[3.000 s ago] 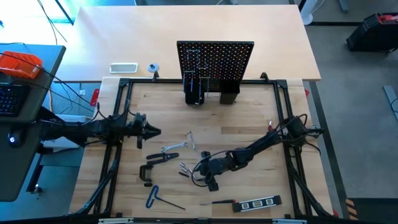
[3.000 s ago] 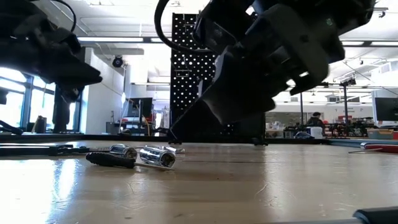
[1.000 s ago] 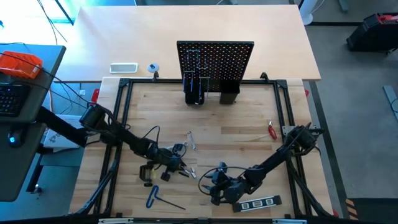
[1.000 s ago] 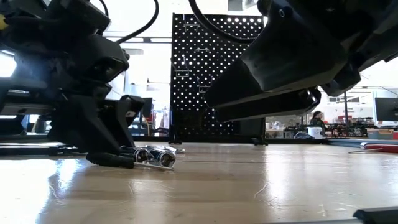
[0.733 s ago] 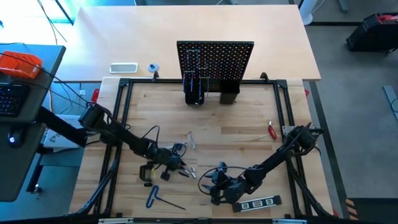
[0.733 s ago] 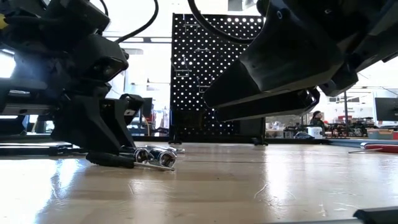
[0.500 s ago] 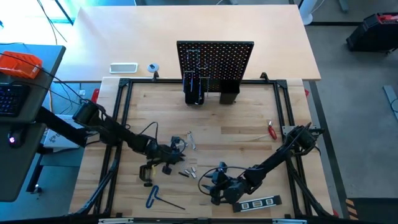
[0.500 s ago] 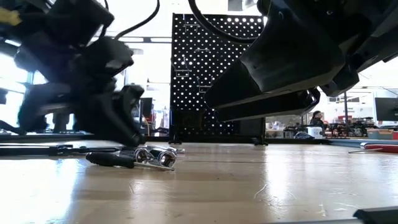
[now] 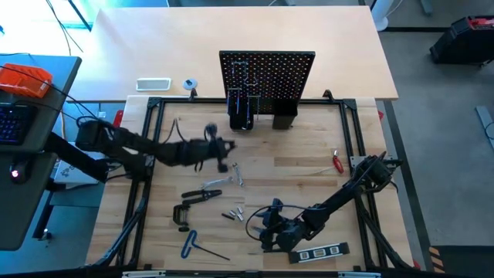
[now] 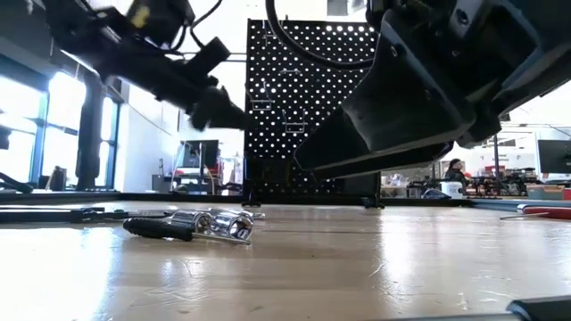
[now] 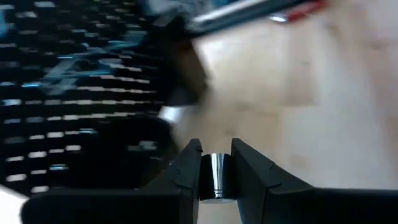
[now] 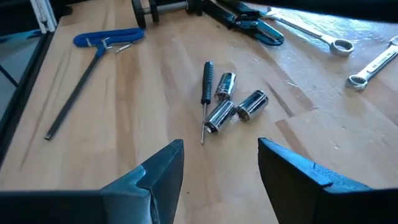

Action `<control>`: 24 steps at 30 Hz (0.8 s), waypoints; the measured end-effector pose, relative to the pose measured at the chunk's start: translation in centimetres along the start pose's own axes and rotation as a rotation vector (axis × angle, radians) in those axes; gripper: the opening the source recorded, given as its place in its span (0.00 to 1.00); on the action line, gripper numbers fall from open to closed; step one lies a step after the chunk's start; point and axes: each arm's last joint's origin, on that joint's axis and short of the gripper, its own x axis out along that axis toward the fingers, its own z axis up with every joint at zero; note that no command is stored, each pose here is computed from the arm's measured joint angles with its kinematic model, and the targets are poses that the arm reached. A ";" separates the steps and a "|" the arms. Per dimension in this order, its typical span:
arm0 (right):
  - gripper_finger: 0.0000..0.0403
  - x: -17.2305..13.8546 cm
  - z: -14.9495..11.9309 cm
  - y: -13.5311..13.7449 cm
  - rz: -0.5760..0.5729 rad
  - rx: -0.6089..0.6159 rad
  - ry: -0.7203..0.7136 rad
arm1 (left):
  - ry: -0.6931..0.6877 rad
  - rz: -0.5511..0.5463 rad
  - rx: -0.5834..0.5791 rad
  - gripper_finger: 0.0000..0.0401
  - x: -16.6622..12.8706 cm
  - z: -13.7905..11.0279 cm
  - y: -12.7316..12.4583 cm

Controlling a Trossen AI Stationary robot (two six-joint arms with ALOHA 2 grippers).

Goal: Hang tools onto peg board
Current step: Put the socket into the left bin on the pegboard

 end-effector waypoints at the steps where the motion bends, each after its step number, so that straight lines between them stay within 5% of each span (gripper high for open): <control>1: 0.50 0.0 0.0 0.0 0.000 -0.006 -0.002 | -0.007 0.028 -0.016 0.13 0.4 -0.1 0.9; 9: 0.50 0.0 0.0 -0.1 -0.018 -0.019 -0.013 | 0.017 0.084 -0.025 0.13 4.1 -0.6 5.4; 14: 0.50 0.2 0.2 -0.2 -0.026 -0.020 -0.017 | 0.128 0.075 0.018 0.14 7.0 -0.9 5.7; 18: 0.50 0.2 0.2 -0.2 -0.025 -0.016 -0.018 | 0.241 0.122 0.044 0.23 8.8 -1.8 5.4; 24: 0.50 0.2 0.1 -0.2 -0.027 -0.006 -0.013 | 0.240 0.140 0.031 0.32 9.0 -1.7 5.2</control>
